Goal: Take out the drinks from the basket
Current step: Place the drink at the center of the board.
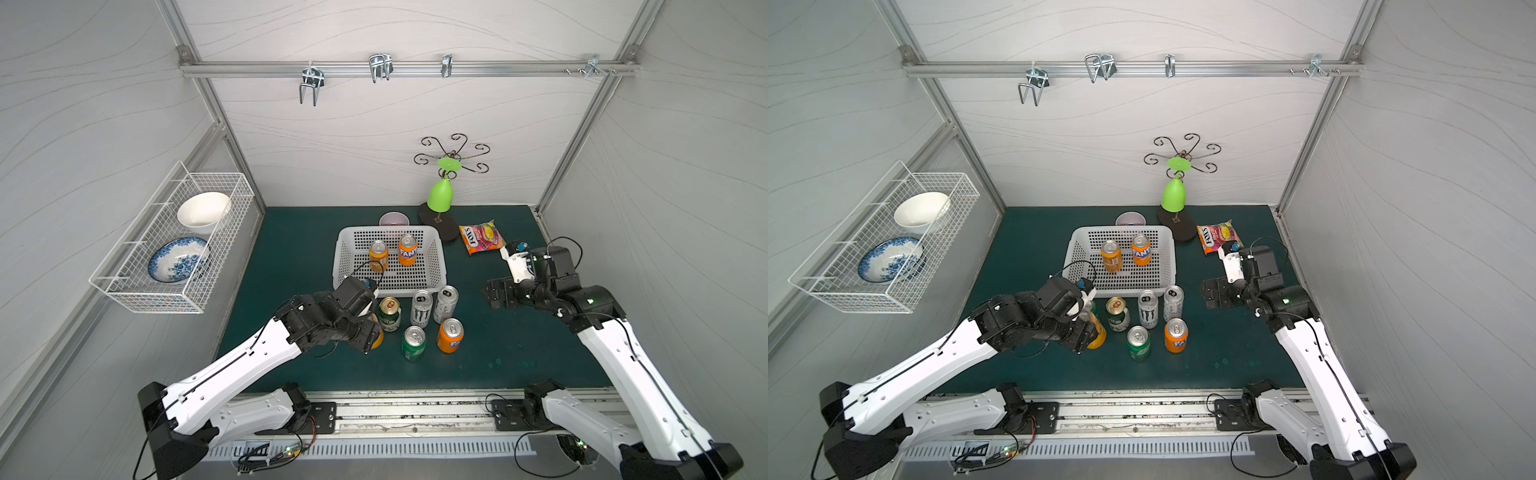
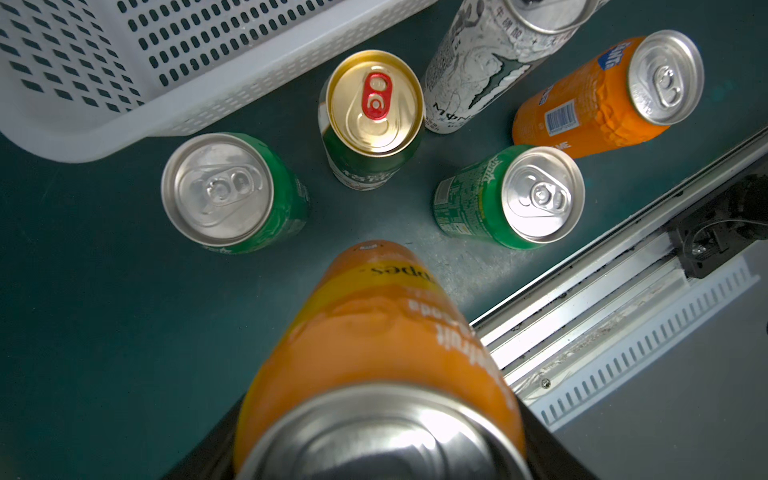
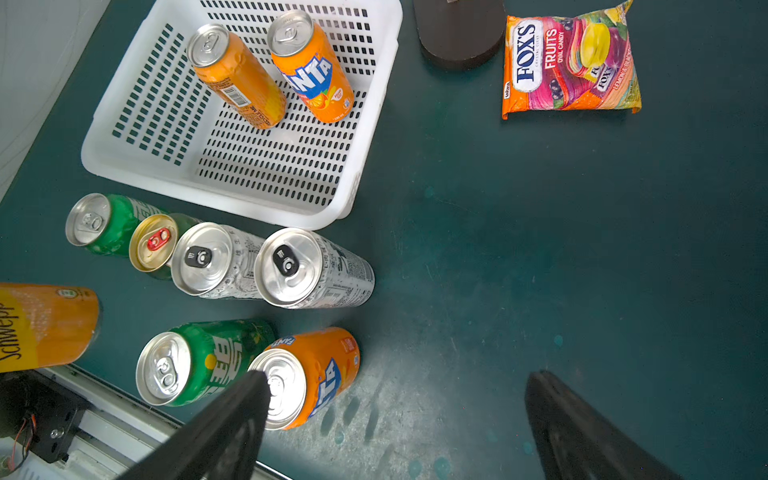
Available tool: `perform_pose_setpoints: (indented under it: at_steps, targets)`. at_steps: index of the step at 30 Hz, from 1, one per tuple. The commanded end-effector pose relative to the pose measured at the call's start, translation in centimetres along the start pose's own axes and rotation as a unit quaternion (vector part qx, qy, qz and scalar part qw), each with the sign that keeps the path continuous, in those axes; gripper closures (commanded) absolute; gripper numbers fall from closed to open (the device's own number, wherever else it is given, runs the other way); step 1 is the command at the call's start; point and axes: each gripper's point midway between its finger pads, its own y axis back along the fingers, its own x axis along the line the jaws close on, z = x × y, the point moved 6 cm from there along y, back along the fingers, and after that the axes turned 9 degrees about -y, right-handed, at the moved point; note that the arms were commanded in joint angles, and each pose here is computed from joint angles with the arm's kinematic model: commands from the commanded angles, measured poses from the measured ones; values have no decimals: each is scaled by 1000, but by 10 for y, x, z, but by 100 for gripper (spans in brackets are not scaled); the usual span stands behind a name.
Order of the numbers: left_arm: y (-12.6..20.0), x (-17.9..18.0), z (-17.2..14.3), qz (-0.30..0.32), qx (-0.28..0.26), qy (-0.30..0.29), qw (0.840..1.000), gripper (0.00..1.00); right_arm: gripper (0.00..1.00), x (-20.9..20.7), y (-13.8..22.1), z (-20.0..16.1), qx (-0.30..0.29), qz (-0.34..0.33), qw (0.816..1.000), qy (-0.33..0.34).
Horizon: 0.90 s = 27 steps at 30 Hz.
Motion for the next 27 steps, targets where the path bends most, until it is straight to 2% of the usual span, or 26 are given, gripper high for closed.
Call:
perform_pose_setpoints:
  at_steps: [1, 12, 21, 27]
  targets:
    - [-2, -7, 23, 10, -60, 12, 998, 49, 1, -1, 2, 5, -5, -7, 1000, 6]
    - [-42, -31, 23, 64, -29, -26, 997, 49, 1, -2, 2, 3, -4, -8, 1000, 5]
    - [-76, -37, 15, 60, -2, -27, 998, 49, 1, -2, 3, 3, -7, -9, 1000, 6]
    - [-86, -41, 13, 51, 0, -23, 998, 49, 1, -2, 2, 3, -3, -8, 1000, 5]
